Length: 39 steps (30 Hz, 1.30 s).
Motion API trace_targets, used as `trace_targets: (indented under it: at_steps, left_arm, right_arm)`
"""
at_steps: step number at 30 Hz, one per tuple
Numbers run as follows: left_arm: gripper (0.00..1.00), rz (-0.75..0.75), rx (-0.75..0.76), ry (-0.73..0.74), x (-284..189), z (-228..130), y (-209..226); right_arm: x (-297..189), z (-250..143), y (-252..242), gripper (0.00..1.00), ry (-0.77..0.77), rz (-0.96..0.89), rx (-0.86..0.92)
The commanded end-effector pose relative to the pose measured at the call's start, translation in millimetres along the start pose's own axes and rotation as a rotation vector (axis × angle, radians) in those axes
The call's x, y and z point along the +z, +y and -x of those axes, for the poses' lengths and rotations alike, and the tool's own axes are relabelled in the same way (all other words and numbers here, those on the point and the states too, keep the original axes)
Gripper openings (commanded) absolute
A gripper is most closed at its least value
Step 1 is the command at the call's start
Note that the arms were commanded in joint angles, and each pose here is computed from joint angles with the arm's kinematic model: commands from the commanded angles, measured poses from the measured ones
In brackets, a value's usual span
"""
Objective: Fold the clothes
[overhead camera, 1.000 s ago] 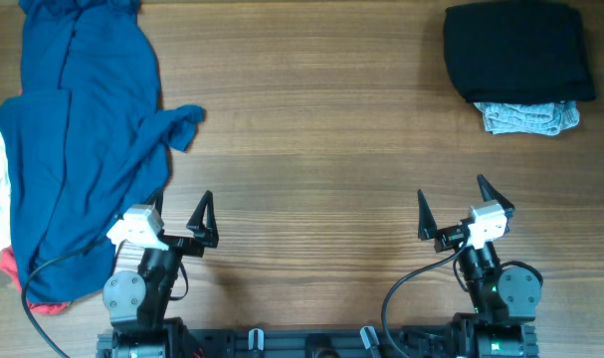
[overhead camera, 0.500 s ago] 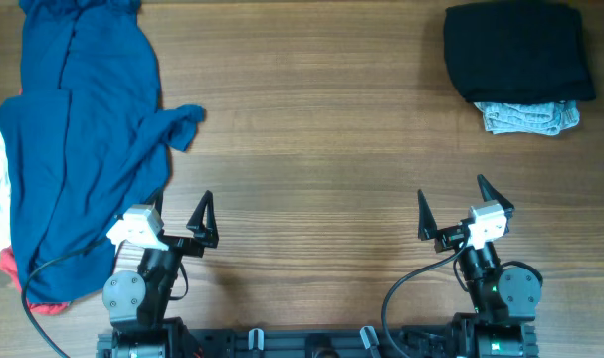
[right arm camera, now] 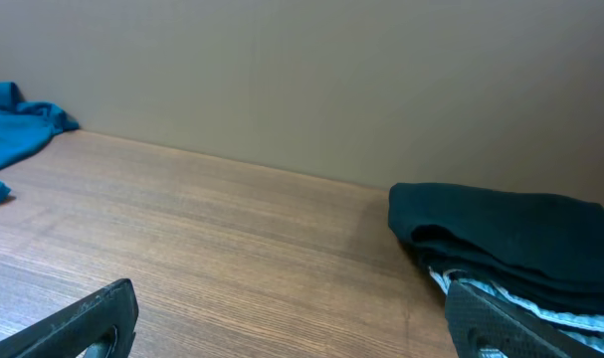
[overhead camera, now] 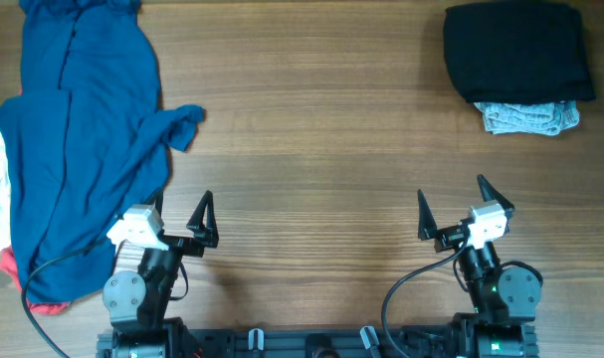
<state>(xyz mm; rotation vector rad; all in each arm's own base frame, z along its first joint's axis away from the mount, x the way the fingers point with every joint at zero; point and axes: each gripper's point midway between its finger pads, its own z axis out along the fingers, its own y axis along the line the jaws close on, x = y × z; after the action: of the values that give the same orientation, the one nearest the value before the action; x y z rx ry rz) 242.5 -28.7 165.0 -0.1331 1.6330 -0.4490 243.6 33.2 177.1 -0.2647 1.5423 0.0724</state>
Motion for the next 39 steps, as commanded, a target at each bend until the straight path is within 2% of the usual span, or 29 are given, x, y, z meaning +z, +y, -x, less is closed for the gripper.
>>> trace_targets:
  at_steps: [1, 27, 30, 35, 39]
  left_arm:
    - [1.00, -0.017, 0.021, 0.007, 0, -3, -3]
    - [1.00, -0.019, 0.022, 0.004, 0, -3, -3]
    - [1.00, -0.019, 0.022, 0.004, 0, -3, -3]
    - [1.00, -0.031, 0.027, -0.008, -1, 7, -8]
    - [1.00, -0.027, 0.048, -0.001, -3, 26, -16]
  right_arm:
    - [-1, 2, -1, 1.00, -0.012, -0.006, -0.012]
    - [-1, 7, 1, 0.99, -0.032, 0.004, -0.014]
    - [-2, 17, 17, 1.00, -0.073, 0.097, -0.019]
    - [-3, 28, 19, 1.00, -0.087, 0.119, 0.077]
    - [-4, 60, 18, 1.00, -0.119, 0.134, 0.064]
